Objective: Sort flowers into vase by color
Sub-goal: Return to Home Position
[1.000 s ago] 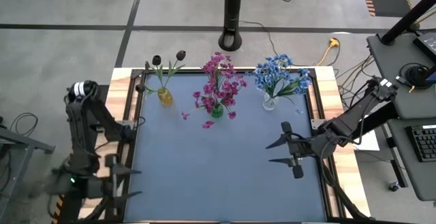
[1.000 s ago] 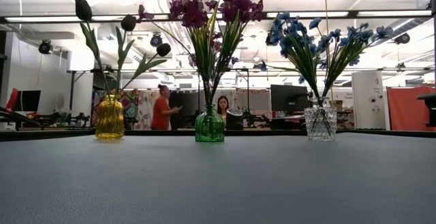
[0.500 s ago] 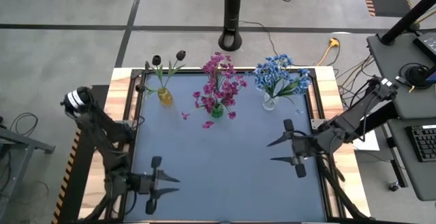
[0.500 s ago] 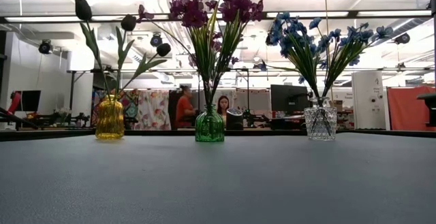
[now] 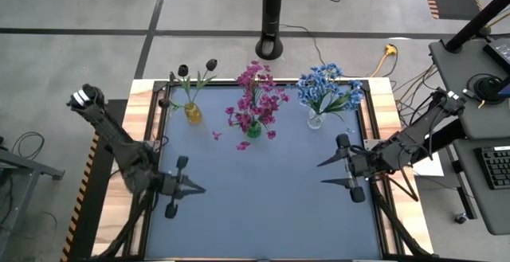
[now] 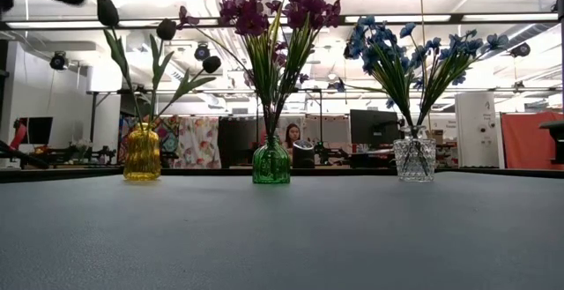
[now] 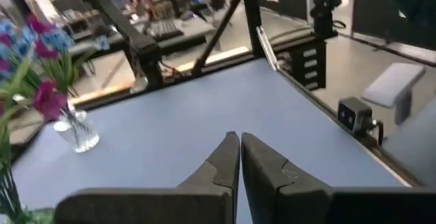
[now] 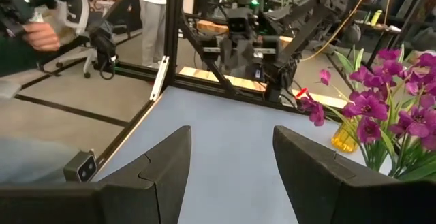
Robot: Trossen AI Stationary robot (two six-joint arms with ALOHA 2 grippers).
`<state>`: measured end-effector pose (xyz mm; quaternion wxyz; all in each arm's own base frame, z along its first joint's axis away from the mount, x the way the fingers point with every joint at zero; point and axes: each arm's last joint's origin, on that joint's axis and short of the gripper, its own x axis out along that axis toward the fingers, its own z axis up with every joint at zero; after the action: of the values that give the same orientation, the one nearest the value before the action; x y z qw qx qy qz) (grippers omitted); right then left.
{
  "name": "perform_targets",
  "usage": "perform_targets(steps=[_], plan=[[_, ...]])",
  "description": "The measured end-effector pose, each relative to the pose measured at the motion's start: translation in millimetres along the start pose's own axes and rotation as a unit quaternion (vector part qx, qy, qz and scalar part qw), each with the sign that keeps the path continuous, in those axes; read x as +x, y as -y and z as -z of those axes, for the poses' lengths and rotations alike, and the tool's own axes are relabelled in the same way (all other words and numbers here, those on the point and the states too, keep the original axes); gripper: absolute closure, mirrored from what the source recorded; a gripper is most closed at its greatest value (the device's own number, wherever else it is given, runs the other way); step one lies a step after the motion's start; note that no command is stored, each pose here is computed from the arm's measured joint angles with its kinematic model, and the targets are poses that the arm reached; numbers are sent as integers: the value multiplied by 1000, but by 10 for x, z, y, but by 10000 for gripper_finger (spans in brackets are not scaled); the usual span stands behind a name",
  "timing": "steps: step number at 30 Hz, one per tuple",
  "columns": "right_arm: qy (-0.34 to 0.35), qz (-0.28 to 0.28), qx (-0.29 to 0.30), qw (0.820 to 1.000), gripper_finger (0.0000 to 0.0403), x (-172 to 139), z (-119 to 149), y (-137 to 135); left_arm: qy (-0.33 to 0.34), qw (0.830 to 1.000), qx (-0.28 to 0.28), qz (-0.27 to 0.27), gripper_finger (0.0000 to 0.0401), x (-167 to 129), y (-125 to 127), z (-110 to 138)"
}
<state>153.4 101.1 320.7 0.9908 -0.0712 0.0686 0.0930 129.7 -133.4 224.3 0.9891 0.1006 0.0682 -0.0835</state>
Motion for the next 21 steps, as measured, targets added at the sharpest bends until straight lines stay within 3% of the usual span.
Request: perform_targets(steps=[8,21], plan=[[6,1,-6,1000,202,14,57,-10,-28,998,-18,55,401,-68,-384,198],[38,25,8,999,202,-177,302,153,-10,995,-59,78,401,-343,-509,619]])
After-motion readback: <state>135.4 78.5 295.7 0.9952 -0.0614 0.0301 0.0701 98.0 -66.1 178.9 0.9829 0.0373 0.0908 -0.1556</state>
